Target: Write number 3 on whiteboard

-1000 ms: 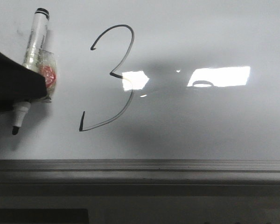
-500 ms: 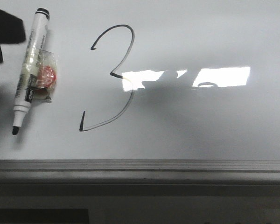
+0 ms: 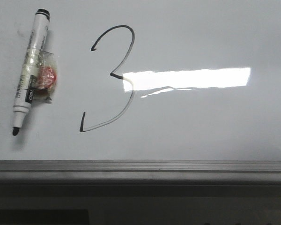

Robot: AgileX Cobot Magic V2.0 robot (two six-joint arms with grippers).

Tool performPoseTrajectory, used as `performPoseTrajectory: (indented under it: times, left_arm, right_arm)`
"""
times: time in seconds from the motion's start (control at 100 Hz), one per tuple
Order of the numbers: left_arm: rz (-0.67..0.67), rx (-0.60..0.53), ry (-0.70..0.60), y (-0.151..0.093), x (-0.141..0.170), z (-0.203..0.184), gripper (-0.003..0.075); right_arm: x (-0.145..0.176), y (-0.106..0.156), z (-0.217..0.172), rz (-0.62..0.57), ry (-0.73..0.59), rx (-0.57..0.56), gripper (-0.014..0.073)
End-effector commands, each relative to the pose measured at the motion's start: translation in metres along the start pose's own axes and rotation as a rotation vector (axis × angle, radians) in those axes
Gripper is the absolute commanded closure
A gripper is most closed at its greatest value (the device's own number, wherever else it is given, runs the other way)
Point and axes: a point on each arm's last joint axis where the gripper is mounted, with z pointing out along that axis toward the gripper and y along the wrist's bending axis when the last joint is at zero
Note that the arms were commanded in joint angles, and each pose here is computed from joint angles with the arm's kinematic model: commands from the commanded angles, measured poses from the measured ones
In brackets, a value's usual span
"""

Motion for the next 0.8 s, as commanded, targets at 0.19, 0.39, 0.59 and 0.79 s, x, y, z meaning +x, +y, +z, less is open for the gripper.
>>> performPoseTrajectory:
  times: [0.19, 0.39, 0.59, 0.79]
  left_arm:
    - [0.036, 0.020, -0.003, -0.001, 0.004, -0.006, 0.0741]
    - [0.031, 0.023, 0.000, -0.002, 0.004, -0.006, 0.0740]
    - [0.031, 0.023, 0.000, -0.002, 0.004, -0.006, 0.0741]
    - [0.030, 0.023, 0.001, -0.002, 0.004, -0.006, 0.0741]
  right_arm:
    - [0.044, 0.005, -0.039, -0.031, -0.154, 0.030, 0.0657]
    - [0.049, 0.005, -0.047, -0.030, -0.189, 0.035, 0.0661]
    - [0.049, 0.005, -0.047, -0.030, -0.189, 0.035, 0.0661]
    - [0.049, 0.005, -0.047, -0.030, -0.189, 0.035, 0.0661]
